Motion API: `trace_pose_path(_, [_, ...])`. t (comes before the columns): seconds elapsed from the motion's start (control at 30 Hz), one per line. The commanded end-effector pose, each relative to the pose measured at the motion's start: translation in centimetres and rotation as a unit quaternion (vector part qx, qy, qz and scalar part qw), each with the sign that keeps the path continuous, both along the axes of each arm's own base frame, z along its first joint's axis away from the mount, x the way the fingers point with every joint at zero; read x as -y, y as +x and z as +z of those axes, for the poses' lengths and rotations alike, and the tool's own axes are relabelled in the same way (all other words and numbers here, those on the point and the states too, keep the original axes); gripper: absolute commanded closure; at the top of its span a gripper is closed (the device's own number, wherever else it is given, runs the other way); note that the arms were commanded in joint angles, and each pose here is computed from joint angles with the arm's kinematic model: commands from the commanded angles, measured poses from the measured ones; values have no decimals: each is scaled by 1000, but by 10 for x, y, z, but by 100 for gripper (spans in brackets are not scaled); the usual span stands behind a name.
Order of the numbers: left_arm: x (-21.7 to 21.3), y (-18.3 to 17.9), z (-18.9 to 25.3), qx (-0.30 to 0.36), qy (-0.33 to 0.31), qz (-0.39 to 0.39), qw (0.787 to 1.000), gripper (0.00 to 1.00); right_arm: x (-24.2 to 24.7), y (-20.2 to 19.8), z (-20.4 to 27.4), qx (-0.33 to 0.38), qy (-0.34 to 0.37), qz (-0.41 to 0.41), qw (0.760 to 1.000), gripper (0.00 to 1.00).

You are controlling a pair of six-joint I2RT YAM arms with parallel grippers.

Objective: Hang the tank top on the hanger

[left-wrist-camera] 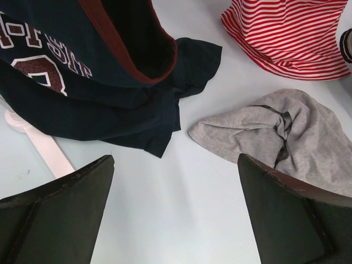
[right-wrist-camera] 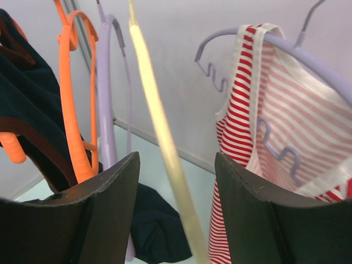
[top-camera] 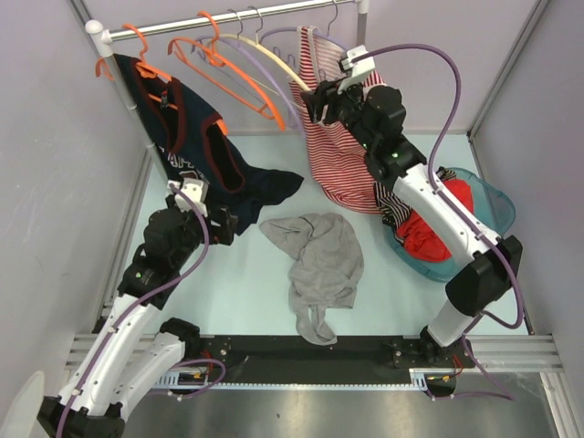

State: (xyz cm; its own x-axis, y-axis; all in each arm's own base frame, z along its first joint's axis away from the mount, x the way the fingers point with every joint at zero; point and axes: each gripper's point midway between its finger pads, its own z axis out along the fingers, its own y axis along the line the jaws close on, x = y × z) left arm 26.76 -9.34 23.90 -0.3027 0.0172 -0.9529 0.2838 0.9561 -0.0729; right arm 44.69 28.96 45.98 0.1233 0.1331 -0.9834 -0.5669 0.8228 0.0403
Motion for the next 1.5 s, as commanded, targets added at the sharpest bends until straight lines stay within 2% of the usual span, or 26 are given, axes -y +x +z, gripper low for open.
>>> trace_pose_path(0.0, [-6, 0, 5, 14, 7, 11, 1000, 0, -8, -3, 38, 50, 36, 24, 998, 38])
trace_pose_path(0.3, [-4, -1, 4, 11, 6, 6, 1000, 1, -24, 29, 13, 20, 11, 15, 1000, 43])
trace_pose_path(0.47, [-6, 0, 3, 11, 8, 12, 1000, 1, -31, 38, 17, 22, -5, 17, 1000, 49])
trace_pose_path(0.6, [-7, 0, 4, 12, 9, 15, 1000, 1, -40, 36, 19, 25, -16, 33, 999, 63])
trace_pose_path(0.63, [-8, 0, 4, 12, 9, 16, 1000, 0, -42, 35, 20, 31, -21, 35, 999, 72])
trace_pose_path(0.7, [-9, 0, 4, 11, 10, 20, 1000, 1, -46, 31, 17, 25, -32, 36, 999, 81])
trace_pose_path(0.73, [-9, 1, 2, 10, 12, 21, 1000, 1, -47, 30, 18, 29, -36, 34, 998, 91])
trace_pose_path(0.8, [-10, 1, 3, 10, 13, 23, 1000, 0, -46, 29, 22, 33, -39, 24, 998, 100])
trace_pose_path(1.0, [-12, 0, 4, 12, 13, 26, 1000, 1, -48, 26, 35, 53, -53, -15, 997, 100])
trace_pose_path(1.27, [-12, 0, 4, 13, 13, 26, 999, 1, -31, 11, 84, 101, -47, -67, 992, 100])
trace_pose_path(1.47, [-12, 0, 3, 11, 12, 28, 999, 1, -19, 3, 81, 90, -62, -81, 991, 100])
